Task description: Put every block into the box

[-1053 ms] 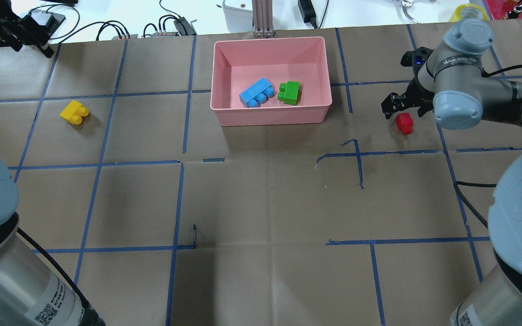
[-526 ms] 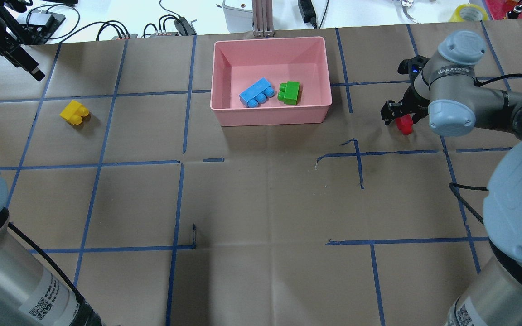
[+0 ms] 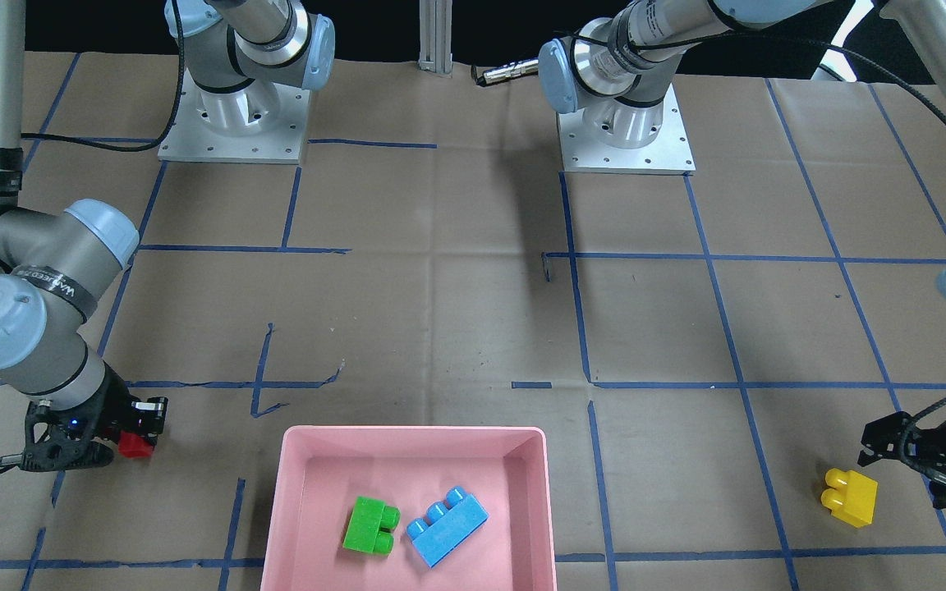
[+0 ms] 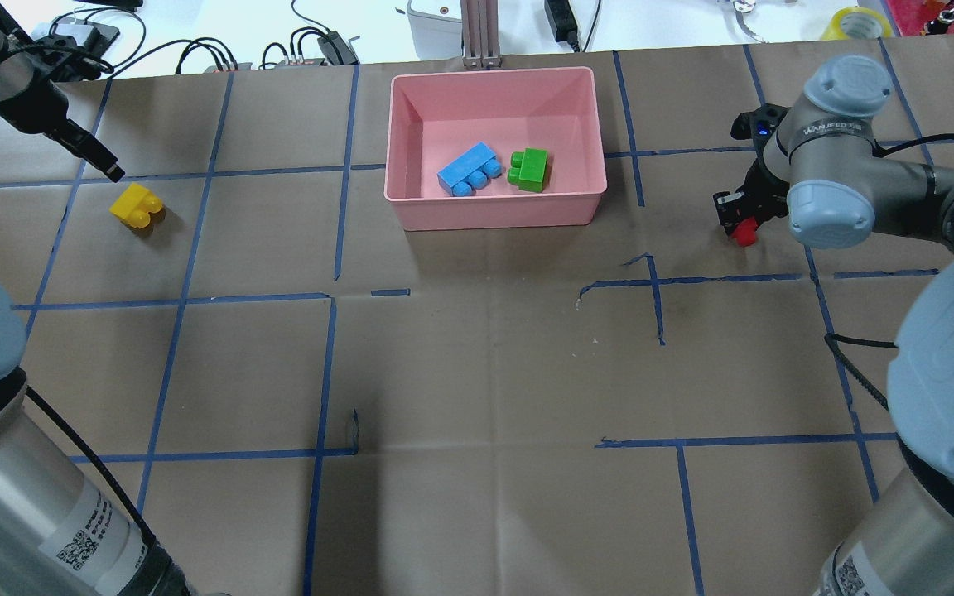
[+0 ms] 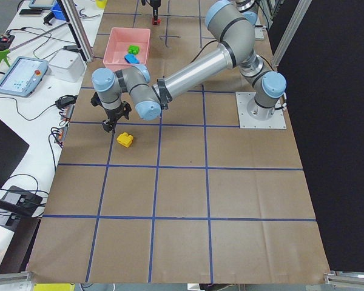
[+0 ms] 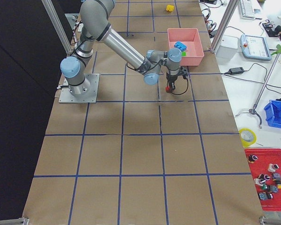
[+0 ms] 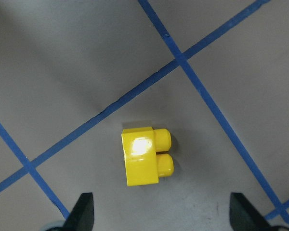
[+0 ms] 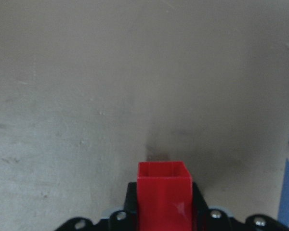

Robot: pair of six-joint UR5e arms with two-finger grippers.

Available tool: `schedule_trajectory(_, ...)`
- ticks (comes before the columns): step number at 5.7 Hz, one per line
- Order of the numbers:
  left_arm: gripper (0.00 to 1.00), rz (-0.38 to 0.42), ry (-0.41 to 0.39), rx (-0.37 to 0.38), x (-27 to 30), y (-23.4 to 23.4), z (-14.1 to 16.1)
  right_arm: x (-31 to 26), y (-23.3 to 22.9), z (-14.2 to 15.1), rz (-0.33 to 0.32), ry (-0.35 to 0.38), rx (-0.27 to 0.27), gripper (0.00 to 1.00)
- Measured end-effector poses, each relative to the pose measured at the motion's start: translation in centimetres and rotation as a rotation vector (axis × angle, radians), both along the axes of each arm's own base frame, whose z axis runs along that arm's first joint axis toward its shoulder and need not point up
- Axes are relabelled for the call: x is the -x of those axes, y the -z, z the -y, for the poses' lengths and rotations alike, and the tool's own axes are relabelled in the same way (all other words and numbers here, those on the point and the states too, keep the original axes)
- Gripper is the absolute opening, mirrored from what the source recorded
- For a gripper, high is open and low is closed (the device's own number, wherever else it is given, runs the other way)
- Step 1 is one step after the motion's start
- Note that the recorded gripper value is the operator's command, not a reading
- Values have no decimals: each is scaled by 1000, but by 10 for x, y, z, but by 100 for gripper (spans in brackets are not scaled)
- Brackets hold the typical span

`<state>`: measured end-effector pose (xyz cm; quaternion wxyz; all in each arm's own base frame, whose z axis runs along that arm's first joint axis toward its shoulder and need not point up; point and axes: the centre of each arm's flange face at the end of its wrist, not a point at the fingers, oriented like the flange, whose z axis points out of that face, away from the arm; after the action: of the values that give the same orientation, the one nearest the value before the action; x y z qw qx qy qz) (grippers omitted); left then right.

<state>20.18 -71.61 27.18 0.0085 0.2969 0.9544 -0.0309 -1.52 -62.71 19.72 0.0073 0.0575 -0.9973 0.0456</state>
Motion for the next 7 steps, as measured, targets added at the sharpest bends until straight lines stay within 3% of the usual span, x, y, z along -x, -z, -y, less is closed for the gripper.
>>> schedule_trajectory(3, 99, -4, -7, 9, 4, 77, 0, -18, -131, 27, 20, -57, -25, 6)
schedule_trajectory(5, 96, -12, -10, -9, 4, 97, -7, -104, -216, 56, 84, -48, -10, 7)
schedule_trajectory(6, 80, -12, -10, -12, 2, 101, -9, -163, -228, 74, 140, -61, 19, 7)
schedule_trajectory(7, 55, -10, -10, -14, 2, 102, -9, -229, -220, 92, 202, -101, 60, 7)
